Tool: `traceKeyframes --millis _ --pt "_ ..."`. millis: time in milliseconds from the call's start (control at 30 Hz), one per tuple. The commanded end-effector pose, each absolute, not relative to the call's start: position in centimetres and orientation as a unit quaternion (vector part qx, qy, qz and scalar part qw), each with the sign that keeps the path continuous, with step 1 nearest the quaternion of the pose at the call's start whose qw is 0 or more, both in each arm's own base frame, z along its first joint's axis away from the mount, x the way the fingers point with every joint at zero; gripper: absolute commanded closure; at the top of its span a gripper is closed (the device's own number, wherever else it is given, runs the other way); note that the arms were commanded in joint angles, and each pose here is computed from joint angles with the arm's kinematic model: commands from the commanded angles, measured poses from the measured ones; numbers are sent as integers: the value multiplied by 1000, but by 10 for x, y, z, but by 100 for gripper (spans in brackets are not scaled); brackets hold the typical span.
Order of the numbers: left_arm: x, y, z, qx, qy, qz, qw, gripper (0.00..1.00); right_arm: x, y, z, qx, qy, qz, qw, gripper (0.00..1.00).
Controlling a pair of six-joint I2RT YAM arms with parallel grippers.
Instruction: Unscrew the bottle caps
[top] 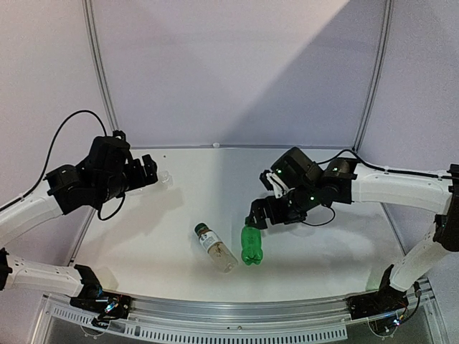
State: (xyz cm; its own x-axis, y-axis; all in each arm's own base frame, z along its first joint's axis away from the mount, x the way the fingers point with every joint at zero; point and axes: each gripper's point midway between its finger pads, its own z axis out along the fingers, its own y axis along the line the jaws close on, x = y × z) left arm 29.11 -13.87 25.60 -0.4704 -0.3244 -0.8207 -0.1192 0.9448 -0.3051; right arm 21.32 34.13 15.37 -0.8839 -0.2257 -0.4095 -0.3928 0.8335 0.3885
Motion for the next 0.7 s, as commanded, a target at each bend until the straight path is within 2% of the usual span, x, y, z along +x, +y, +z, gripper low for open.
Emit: traceKeyframes --millis 0,233,433,667 --pt "281 -147 250 -118 879 -105 450 1 190 347 136 -115 964 216 107 1" --pt "287 -176 257 -90 890 -145 423 1 187 360 112 -67 974 193 94 1" --pt "277 -189 262 -68 898 -181 395 1 204 371 105 -25 976 169 132 1" --pt "264 -187 275 -44 893 -202 401 1 215 362 82 24 980 129 146 2"
